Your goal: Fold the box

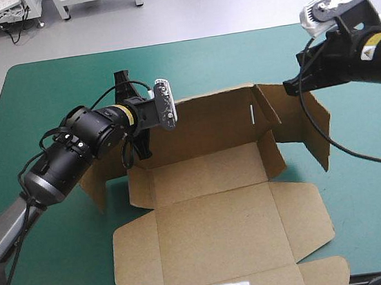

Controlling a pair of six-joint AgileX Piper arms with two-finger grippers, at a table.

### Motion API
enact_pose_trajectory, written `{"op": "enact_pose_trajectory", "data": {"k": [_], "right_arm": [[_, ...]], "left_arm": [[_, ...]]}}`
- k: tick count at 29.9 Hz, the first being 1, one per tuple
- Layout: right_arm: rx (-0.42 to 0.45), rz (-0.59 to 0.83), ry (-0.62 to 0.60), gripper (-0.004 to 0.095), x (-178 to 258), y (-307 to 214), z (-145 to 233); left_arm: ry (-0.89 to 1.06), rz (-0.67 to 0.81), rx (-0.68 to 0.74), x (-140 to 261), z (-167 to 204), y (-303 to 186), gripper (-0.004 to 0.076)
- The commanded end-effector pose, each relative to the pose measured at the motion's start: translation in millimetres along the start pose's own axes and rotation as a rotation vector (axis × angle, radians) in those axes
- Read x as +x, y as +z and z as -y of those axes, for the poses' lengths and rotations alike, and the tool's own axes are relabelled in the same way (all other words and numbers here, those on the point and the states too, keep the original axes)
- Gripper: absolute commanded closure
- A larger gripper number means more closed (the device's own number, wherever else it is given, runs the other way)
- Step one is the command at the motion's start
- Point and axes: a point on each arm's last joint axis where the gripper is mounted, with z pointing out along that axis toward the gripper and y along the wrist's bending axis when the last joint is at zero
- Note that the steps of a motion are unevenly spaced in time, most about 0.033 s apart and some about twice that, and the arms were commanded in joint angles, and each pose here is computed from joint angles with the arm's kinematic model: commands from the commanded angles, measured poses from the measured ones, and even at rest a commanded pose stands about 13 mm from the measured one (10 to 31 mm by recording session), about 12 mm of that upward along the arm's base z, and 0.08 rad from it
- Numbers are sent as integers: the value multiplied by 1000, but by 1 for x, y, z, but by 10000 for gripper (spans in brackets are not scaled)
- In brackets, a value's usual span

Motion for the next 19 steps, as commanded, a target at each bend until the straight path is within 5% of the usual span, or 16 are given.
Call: {"op": "enact_pose_trajectory", "data": {"k": [1,12,19], "right_arm": [[45,22,-5,933,-10,14,7],[11,12,55,932,-34,70,30],[-5,-85,173,932,-26,100,69]], "left_arm": [[10,104,-183,-8,-9,-17,734],[142,160,-421,-19,-10,-13,734],[82,154,-434,-16,-2,-6,734]]}}
